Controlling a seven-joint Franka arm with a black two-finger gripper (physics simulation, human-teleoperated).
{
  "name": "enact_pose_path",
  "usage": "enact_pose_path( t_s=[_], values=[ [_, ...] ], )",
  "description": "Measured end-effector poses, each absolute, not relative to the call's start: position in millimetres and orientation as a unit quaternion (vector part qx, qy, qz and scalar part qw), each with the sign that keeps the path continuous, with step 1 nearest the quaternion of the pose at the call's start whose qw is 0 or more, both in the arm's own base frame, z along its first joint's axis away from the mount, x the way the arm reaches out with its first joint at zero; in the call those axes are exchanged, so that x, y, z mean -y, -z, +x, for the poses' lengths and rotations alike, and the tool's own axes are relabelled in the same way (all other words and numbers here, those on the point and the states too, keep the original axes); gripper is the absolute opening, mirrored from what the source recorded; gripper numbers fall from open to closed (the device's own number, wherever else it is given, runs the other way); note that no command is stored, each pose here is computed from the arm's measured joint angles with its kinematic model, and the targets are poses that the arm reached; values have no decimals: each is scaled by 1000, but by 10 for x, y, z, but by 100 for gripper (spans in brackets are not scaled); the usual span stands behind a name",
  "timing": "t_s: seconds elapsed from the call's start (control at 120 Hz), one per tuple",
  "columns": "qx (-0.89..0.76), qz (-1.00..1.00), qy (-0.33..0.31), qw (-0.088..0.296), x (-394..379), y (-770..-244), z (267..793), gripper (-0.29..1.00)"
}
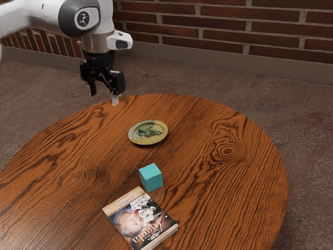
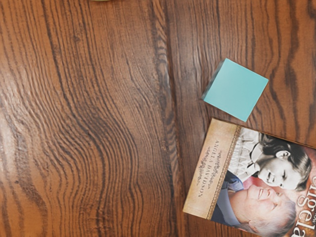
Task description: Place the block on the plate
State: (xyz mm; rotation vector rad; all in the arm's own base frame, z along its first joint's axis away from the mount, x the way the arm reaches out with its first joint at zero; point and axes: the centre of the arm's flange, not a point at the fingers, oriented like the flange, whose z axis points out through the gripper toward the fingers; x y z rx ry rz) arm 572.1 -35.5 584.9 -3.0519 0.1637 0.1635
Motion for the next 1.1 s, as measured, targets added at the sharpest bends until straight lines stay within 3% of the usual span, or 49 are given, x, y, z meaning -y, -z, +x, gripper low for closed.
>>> enact_pose_path(
  t_s=[0.242,0.425,0.617,0.95,1.1],
  values=[
    [-58,-996,-57,41,330,-5713,5818,70],
    [10,-996,-80,25,-774,-4987,6154,70],
    [-76,-995,-67,-13,-47,-4354,6366,70],
    [-167,-985,-28,-38,318,-3755,6267,70],
    [-230,-972,-12,-49,908,-3663,6167,70]
  ],
)
